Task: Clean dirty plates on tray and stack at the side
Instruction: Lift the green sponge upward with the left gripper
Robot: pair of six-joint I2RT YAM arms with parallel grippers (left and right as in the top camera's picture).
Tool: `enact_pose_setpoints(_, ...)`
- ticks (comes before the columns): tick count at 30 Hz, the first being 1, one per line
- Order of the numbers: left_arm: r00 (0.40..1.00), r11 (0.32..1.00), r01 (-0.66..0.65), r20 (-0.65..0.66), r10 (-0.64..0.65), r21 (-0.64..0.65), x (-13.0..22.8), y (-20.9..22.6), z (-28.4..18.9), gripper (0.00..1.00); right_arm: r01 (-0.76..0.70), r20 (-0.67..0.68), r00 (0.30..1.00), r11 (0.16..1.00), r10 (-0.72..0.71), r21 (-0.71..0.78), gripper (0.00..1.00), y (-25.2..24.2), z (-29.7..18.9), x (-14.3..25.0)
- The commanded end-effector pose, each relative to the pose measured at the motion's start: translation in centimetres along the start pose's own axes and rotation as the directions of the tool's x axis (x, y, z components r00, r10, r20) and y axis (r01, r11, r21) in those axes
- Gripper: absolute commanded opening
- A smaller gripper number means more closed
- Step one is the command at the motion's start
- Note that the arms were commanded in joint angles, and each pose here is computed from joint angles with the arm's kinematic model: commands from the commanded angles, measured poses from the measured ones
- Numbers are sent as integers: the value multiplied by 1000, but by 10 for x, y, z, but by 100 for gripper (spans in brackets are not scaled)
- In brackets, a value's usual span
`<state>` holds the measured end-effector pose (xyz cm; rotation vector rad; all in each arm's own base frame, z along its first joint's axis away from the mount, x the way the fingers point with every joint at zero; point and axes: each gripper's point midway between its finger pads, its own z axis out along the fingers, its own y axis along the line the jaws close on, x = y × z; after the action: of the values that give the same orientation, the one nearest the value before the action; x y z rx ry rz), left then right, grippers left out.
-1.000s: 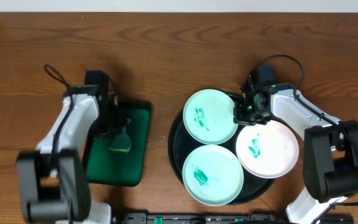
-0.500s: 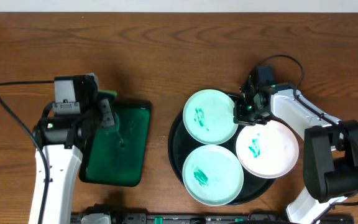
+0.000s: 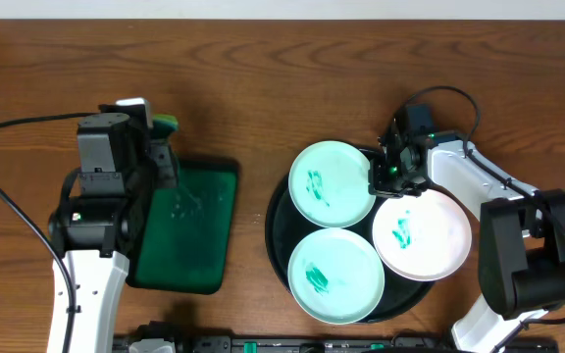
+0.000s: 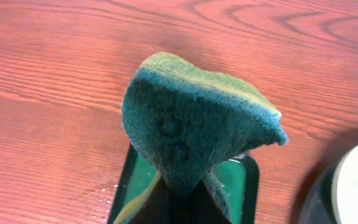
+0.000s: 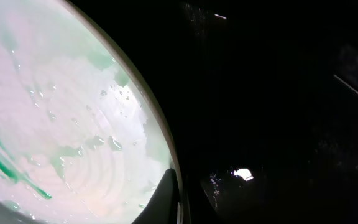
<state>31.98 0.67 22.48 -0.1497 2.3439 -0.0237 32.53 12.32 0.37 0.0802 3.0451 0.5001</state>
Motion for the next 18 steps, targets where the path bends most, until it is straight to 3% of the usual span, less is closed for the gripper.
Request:
enact_pose_setpoints(1,999,998,-31,28,33,-46,-5,7,-3,7,17,-6,1000,999,-16,37,1,-6,2,4)
enact_pose_setpoints(18,999,998,-35,36,36,-46,-7,7,-3,7,17,-5,1000,999,-17,37,1,-6,2,4)
